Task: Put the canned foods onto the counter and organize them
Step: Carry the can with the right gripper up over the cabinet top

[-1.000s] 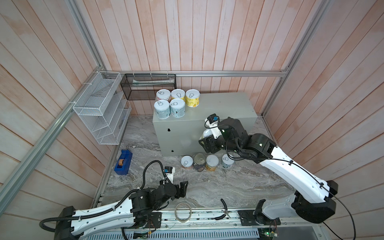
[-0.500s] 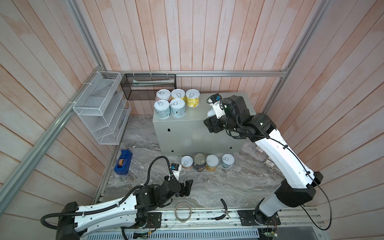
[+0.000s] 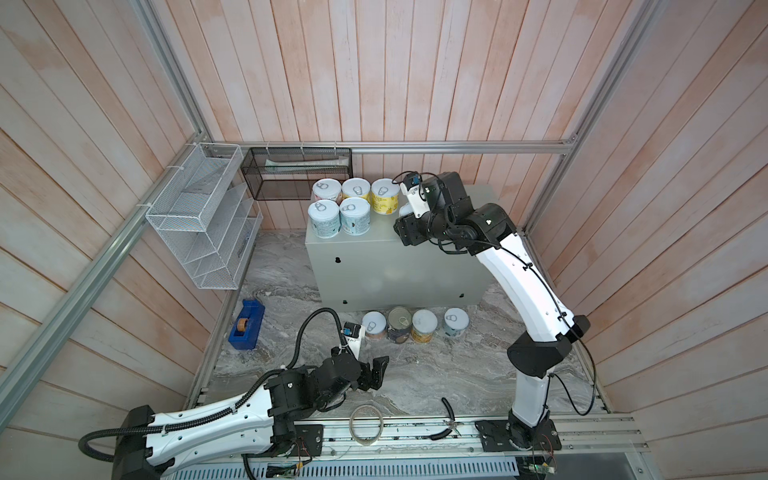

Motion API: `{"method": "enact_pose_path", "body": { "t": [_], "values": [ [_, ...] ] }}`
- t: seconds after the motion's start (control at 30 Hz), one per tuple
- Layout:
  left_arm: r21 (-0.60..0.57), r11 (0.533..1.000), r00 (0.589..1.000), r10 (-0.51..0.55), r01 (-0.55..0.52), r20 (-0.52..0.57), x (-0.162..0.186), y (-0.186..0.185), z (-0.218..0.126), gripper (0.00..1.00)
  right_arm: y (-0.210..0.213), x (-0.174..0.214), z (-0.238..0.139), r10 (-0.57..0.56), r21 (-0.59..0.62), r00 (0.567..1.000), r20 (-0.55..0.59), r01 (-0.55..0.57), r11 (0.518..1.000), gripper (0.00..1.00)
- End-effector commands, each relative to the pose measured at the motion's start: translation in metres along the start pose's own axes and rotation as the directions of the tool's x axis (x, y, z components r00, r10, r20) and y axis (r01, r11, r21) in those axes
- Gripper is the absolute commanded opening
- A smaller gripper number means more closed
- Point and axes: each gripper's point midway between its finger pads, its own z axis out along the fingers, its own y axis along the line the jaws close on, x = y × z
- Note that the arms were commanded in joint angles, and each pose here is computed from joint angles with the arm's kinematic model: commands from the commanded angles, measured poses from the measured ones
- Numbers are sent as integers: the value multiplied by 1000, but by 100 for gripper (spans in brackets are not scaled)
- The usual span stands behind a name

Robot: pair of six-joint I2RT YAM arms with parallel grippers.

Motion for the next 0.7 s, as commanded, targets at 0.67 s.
{"method": "enact_pose_path", "body": {
  "t": [0.67],
  "values": [
    [-15,1000,1000,-10,9,-15,6,14,6,96,13,-33,24,29,-67,994,106,-22,997,20]
  ]
}}
